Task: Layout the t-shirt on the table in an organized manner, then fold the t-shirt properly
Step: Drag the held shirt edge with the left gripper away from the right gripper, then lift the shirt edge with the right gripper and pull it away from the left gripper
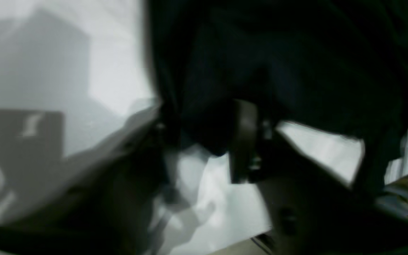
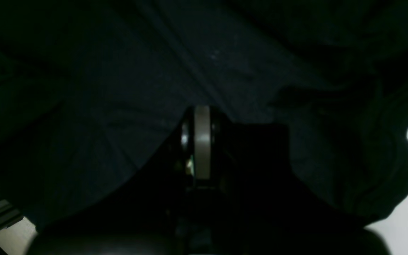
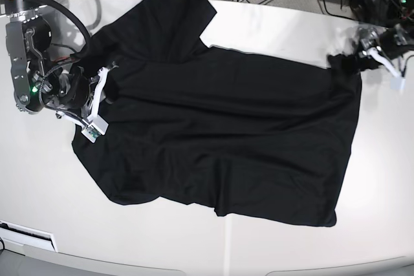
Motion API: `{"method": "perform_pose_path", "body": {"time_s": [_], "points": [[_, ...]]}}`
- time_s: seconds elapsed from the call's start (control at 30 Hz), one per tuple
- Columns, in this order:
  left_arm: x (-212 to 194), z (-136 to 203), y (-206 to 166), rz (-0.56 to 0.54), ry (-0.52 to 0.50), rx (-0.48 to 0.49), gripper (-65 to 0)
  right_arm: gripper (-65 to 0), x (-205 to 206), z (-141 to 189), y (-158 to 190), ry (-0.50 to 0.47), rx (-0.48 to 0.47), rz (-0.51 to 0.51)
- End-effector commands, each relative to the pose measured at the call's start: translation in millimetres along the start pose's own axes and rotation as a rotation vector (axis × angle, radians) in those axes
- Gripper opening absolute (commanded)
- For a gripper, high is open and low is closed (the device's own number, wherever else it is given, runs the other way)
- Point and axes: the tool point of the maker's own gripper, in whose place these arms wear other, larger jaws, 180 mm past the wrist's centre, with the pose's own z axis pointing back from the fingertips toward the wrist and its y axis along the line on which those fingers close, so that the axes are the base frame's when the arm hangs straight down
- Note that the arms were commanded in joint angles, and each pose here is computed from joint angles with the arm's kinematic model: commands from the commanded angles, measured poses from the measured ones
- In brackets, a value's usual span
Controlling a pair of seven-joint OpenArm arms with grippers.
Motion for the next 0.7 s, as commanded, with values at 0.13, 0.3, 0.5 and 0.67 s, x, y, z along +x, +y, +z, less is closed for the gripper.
{"method": "perform_pose_path", "body": {"time_s": [0.13,0.3,0.5,0.67], "points": [[19,7,0,-0.034,0.0,-0.006,-65.0,-65.0,15,9,-6,-0.036,-0.013,0.022],[51,22,3,-0.119,-0.011,-0.003,-65.0,-65.0,39,34,17,-0.118,0.031,0.128],[66,43,14,-0.192,0.019,0.026,-65.0,-65.0,24,57,29,-0.155,0.023,0.083],[75,52,17,-0.204,0.018,0.035,-65.0,-65.0,-23,56,33,-0.077,0.02,-0.036]]}}
